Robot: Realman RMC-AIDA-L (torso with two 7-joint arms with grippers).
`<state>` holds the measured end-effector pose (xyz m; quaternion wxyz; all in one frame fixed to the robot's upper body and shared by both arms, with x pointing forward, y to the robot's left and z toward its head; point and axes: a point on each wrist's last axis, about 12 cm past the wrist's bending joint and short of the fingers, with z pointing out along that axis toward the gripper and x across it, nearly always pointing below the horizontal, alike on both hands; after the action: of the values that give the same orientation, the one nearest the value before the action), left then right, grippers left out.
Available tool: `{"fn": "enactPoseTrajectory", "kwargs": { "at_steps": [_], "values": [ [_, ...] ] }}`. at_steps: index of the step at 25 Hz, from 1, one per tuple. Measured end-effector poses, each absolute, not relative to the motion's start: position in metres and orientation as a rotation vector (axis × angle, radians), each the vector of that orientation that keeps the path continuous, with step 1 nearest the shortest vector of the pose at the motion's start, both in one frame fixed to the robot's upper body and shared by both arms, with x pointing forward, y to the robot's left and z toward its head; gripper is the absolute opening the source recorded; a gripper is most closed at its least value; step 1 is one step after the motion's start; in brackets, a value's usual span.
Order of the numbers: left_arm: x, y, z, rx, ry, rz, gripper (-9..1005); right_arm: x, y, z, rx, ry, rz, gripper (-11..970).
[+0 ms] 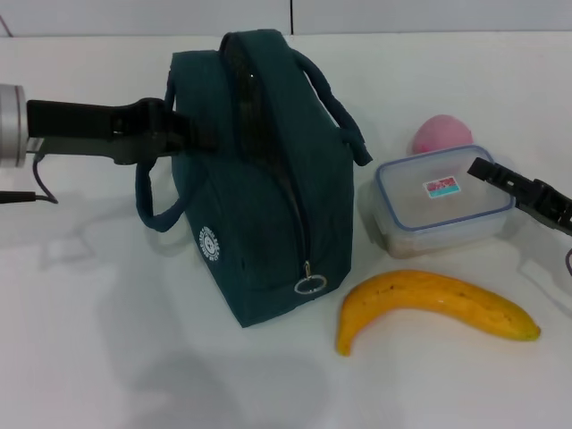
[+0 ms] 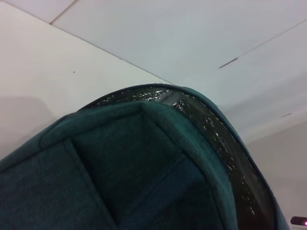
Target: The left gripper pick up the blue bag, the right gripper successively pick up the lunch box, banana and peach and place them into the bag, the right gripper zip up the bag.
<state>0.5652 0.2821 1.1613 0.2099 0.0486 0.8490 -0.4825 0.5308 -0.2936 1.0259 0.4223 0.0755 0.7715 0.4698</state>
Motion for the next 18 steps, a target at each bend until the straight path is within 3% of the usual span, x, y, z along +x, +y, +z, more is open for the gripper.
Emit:
{"fn": "enactPoseTrajectory", "kwargs": {
  "at_steps": [18],
  "values": [
    [0.567,0.283,1.158,0.133,2.359,-1.341,37,0.527,-0.288,1.040,0.229,1.843,1.362,809]
  ]
}}
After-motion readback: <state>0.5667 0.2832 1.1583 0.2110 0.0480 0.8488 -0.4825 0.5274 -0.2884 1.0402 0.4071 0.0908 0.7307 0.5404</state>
